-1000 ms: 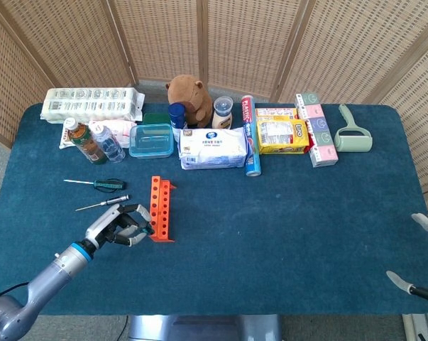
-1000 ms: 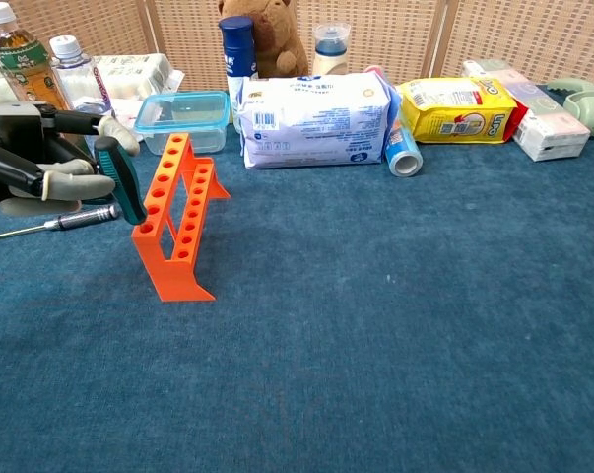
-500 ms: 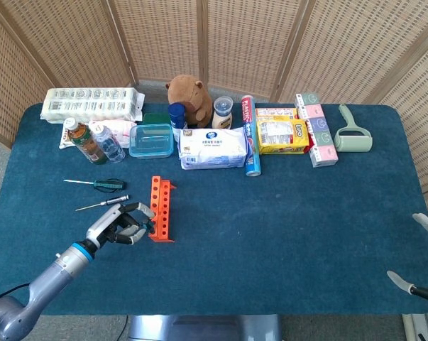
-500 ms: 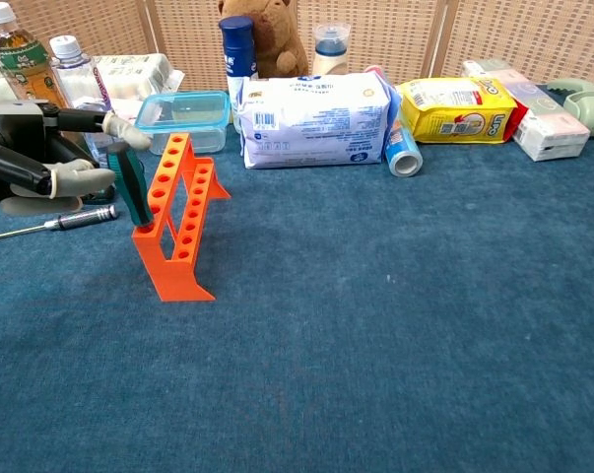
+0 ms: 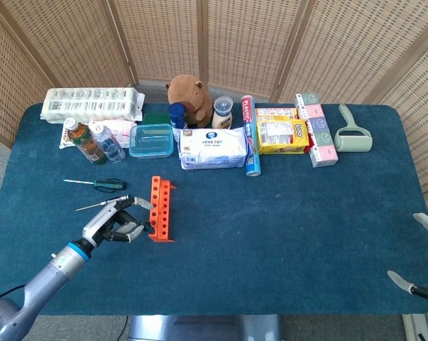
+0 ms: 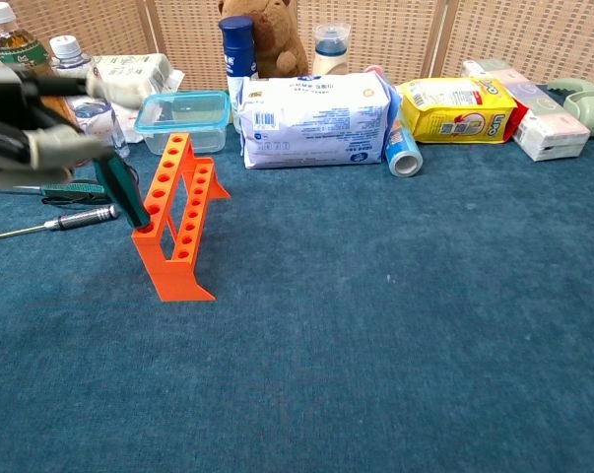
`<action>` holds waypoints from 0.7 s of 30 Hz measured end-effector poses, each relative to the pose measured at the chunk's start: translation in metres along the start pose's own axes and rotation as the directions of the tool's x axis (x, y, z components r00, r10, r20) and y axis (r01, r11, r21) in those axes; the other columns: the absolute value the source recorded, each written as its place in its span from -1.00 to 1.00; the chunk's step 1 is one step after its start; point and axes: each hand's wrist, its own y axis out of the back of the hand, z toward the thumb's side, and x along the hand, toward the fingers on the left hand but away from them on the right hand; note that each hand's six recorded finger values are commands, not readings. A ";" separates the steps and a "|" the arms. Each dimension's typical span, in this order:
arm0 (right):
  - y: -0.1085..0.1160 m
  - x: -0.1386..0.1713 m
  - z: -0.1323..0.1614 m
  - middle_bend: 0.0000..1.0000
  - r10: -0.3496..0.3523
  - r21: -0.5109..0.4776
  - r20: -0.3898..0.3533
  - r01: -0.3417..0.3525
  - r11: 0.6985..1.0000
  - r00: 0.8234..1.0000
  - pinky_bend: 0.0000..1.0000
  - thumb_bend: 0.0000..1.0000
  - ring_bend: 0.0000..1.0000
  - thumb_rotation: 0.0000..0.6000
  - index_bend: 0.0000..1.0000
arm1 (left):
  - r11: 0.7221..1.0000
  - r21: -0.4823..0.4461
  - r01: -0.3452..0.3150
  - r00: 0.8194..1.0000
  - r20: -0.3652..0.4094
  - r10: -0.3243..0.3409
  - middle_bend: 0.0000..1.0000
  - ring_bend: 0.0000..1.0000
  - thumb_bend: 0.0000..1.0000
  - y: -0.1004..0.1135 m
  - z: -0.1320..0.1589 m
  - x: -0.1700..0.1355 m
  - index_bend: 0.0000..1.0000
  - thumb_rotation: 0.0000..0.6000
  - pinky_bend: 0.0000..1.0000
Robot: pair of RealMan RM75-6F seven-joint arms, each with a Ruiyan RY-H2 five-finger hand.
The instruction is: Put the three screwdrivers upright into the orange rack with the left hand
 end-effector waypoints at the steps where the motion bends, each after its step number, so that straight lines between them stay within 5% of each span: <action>1: 0.000 0.000 0.000 -0.70 0.001 0.000 0.000 -0.001 1.000 1.000 -0.95 -0.93 -0.83 1.00 -0.86 | 1.000 0.002 -0.005 1.000 0.012 0.005 0.95 0.95 -0.16 0.002 0.004 -0.002 -0.36 1.00 0.90; 8: -0.002 0.000 0.001 -0.70 0.005 0.003 -0.003 -0.004 1.000 1.000 -0.96 -0.93 -0.83 1.00 -0.86 | 0.995 0.050 -0.082 0.996 0.043 0.080 0.95 0.95 -0.16 0.037 0.022 -0.018 -0.36 1.00 0.90; 21: -0.006 -0.001 0.002 -0.70 0.016 0.011 -0.001 -0.016 1.000 1.000 -0.96 -0.94 -0.83 1.00 -0.86 | 0.959 0.211 -0.188 0.968 -0.127 0.218 0.96 0.95 -0.17 0.079 -0.021 -0.016 -0.36 1.00 0.90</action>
